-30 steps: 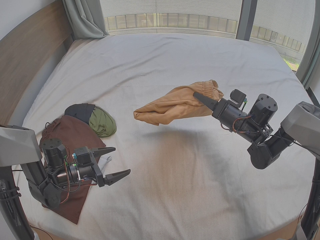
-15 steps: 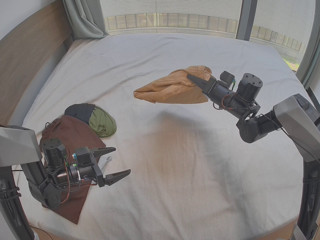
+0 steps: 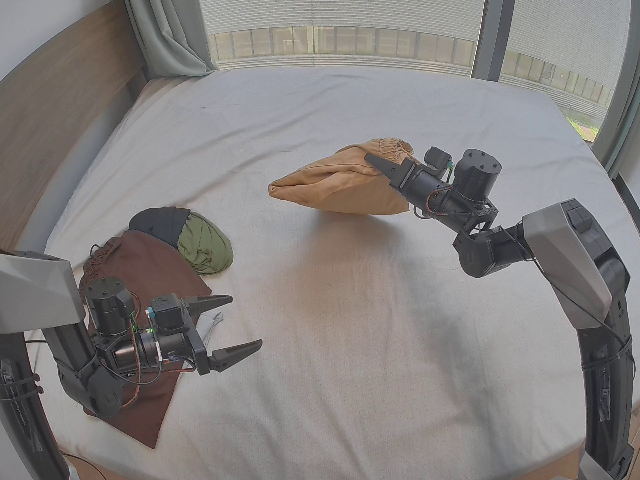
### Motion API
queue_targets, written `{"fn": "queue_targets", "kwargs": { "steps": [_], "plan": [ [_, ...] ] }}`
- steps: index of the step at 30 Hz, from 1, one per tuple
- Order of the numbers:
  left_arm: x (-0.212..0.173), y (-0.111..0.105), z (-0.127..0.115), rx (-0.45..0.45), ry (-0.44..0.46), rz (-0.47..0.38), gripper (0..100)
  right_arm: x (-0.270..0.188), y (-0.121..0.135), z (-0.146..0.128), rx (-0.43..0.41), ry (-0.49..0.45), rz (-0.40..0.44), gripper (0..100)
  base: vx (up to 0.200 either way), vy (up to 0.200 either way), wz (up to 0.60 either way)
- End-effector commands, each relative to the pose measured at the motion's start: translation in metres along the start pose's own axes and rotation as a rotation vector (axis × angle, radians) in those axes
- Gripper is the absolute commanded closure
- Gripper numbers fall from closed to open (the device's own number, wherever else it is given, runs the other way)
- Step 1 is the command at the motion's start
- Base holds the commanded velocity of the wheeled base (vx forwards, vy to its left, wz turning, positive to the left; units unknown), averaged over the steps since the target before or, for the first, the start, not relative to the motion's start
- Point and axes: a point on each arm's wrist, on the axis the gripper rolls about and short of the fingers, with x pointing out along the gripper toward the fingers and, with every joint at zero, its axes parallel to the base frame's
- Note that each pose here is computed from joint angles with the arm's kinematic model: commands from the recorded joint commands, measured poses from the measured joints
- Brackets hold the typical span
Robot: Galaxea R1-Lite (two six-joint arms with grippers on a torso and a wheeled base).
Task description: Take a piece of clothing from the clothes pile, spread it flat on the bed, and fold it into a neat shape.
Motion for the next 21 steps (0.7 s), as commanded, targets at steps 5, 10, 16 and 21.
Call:
{"fn": "queue_targets", "kwargs": {
  "steps": [5, 10, 16, 21],
  "plan": [
    [0.0, 0.0, -0.001, -0.002, 0.002, 0.001, 0, 0.009, -0.005, 0.017, -0.023, -0.037, 0.01, 100, 0.0, 0.0, 0.0],
    [0.0, 0.0, -0.001, -0.003, 0.003, 0.0, 0, 0.009, -0.006, 0.02, -0.028, -0.046, 0.011, 100, 0.0, 0.0, 0.0],
    [0.0, 0.0, -0.001, -0.003, 0.003, 0.0, 0, 0.003, -0.032, -0.02, 0.025, 0.034, -0.051, 100, 0.0, 0.0, 0.0],
    [0.001, 0.0, -0.002, -0.005, 0.004, -0.002, 0, -0.013, -0.056, -0.062, 0.038, 0.118, -0.118, 100, 0.0, 0.0, 0.0]
  ]
}}
